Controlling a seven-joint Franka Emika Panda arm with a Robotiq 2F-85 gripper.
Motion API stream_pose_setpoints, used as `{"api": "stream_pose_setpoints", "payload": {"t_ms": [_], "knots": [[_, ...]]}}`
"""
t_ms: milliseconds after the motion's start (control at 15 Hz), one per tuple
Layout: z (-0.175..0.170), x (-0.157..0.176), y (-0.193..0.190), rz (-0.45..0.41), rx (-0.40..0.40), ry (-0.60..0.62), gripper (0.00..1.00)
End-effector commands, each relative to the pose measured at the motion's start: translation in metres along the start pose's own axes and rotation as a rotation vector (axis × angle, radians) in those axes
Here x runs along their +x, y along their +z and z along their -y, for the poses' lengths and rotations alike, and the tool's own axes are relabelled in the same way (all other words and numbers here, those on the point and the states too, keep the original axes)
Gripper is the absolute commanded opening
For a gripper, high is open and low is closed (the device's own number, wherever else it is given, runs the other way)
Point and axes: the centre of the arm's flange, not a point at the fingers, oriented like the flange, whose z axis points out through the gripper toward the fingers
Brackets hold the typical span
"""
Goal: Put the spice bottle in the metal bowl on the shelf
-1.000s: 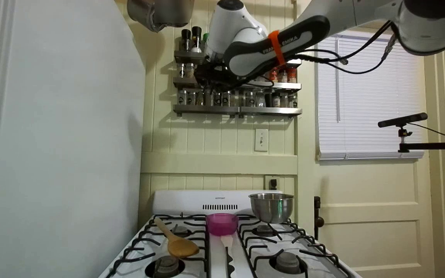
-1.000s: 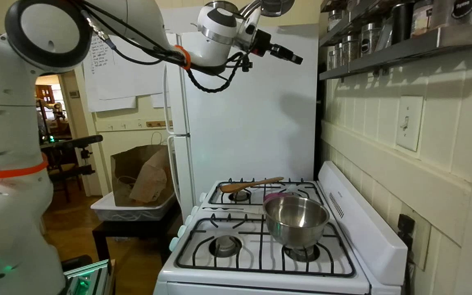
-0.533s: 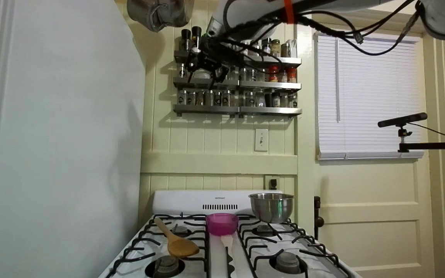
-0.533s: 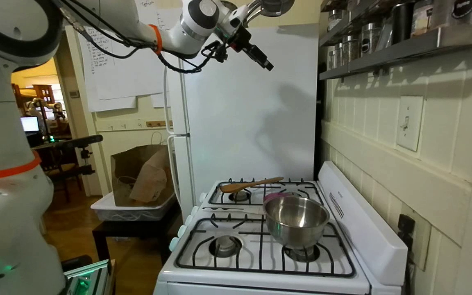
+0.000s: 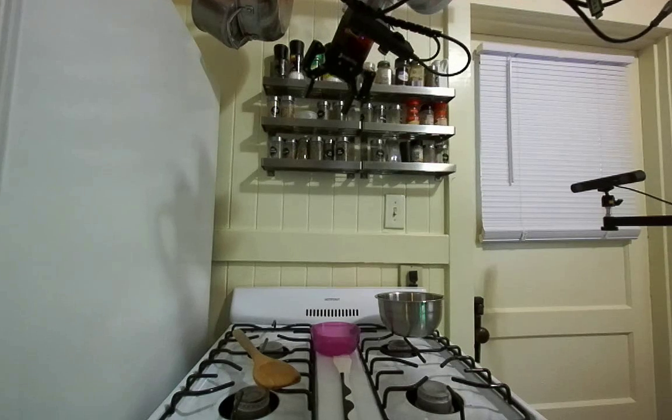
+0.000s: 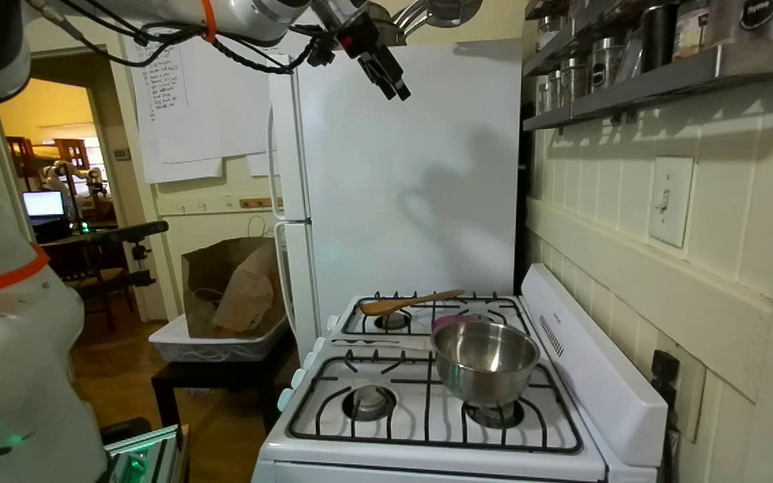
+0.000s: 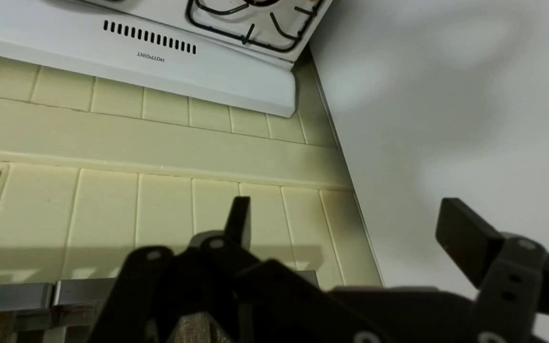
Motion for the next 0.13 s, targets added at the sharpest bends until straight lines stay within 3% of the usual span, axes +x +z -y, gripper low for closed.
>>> {"api": "stream_pose_setpoints", "payload": {"t_ms": [0,67], "knots": [[0.0006,0.0,0.0054,0.007,-0.001,0.0,1.0],[0.0015,0.0001,0.0119,0.014,-0.003,-0.001,1.0]]}}
